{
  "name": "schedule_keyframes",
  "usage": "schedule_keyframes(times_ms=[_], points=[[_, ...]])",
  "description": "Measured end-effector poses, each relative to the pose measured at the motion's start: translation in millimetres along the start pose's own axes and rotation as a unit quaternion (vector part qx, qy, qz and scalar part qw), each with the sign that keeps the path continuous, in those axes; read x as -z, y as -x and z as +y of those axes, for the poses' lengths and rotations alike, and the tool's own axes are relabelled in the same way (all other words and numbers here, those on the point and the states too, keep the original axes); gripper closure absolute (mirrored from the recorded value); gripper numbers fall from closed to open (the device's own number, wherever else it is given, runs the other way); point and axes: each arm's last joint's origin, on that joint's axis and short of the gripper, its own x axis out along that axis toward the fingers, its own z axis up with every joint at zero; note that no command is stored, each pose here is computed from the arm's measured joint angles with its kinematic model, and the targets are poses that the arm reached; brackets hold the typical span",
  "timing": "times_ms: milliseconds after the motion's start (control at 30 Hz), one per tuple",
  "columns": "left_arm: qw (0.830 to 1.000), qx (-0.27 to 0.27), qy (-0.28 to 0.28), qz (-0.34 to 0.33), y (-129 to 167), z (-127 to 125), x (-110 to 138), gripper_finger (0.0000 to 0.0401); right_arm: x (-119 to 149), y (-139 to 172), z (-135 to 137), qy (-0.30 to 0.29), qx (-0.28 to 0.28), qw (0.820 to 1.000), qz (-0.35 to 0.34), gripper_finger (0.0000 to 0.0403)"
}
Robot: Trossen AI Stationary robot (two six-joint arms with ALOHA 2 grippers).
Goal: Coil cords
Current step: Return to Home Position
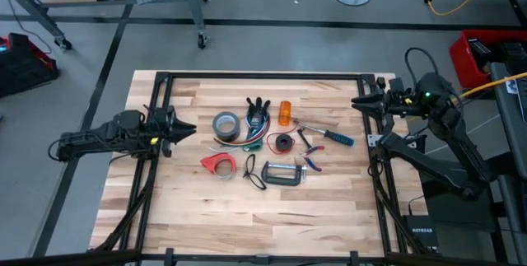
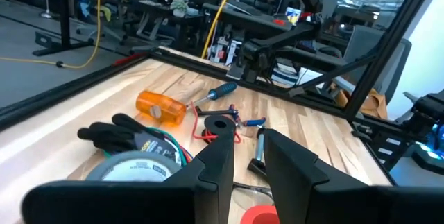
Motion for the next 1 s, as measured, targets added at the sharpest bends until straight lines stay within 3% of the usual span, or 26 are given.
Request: schedule_keyframes(times_ms=[200, 533, 700, 1000], points=[[1.000, -0.001, 0.013, 0.013, -5, 3, 12, 0.0329, 21, -18, -22, -0.035, 0.009, 0.999, -0.020, 0.0313], [0.998, 0.057, 0.003, -0.017, -12, 1, 19, 0.0329, 69, -46, -52, -0.062, -0.026, 0.995, -0.073, 0.0313], [0.998, 0.057, 0.002, -0.017, -14, 2, 24, 0.0329, 96, -60, -51, -0.061, -0.056, 0.992, -0.090, 0.0313], [0.998, 0.058, -0.031, -0.018, -14, 2, 24, 0.0329, 118, -75, -35, -0.022, -0.052, 0.994, -0.098, 0.0313]])
